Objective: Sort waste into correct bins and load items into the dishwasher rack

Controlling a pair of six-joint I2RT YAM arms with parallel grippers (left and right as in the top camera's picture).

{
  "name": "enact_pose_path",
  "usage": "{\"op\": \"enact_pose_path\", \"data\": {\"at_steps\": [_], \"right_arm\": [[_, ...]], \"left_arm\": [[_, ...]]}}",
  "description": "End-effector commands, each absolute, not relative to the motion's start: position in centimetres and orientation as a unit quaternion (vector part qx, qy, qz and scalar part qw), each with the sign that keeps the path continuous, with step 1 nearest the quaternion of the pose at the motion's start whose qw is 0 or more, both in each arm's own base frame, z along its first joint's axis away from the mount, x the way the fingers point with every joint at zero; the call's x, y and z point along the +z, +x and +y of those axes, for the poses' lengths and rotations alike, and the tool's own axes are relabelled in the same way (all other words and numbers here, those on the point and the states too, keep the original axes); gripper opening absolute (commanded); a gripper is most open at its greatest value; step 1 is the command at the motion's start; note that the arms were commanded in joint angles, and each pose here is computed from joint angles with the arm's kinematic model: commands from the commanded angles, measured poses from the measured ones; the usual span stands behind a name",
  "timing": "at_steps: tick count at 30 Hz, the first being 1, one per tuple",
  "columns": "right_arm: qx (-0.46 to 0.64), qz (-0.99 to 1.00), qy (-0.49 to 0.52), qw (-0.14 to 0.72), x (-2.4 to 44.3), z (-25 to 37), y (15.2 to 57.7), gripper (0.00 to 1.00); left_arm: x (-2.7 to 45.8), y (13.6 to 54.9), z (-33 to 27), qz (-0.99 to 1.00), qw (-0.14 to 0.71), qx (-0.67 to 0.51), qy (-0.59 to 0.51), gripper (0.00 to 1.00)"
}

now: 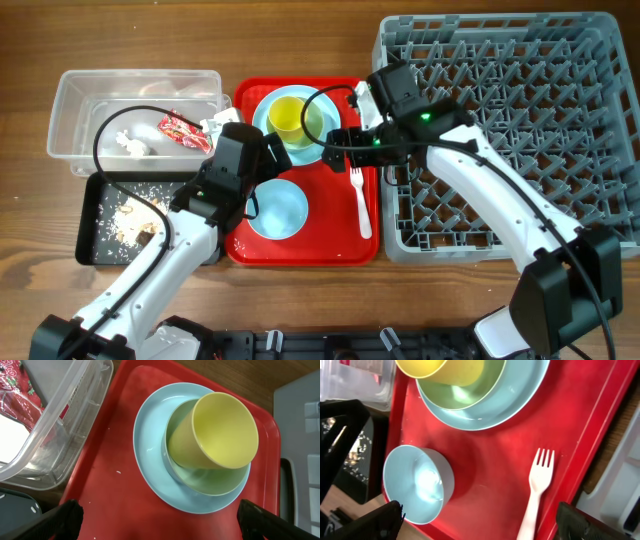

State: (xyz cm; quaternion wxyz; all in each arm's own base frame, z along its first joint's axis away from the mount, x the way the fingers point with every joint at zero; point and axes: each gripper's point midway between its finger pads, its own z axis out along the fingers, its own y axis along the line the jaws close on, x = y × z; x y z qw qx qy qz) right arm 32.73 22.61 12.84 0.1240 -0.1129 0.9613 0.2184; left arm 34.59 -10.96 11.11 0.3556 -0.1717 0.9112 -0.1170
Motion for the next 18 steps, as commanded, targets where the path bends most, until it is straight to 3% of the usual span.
{"op": "enact_pose_path", "data": {"at_steps": [1,18], "right_arm": [[0.200,0.964,-0.101,0.141,13.26,21.86,33.10,1.00],[0.203,0.963,-0.102,0.148,13.42,22.01,33.39,1.00]], "left_arm": [[12.04,35.00,-10.75,0.907,0.370,-0.114,-0.168,1.00],[12.04,35.00,-10.74,0.907,0.370,-0.114,-0.168,1.00]]}}
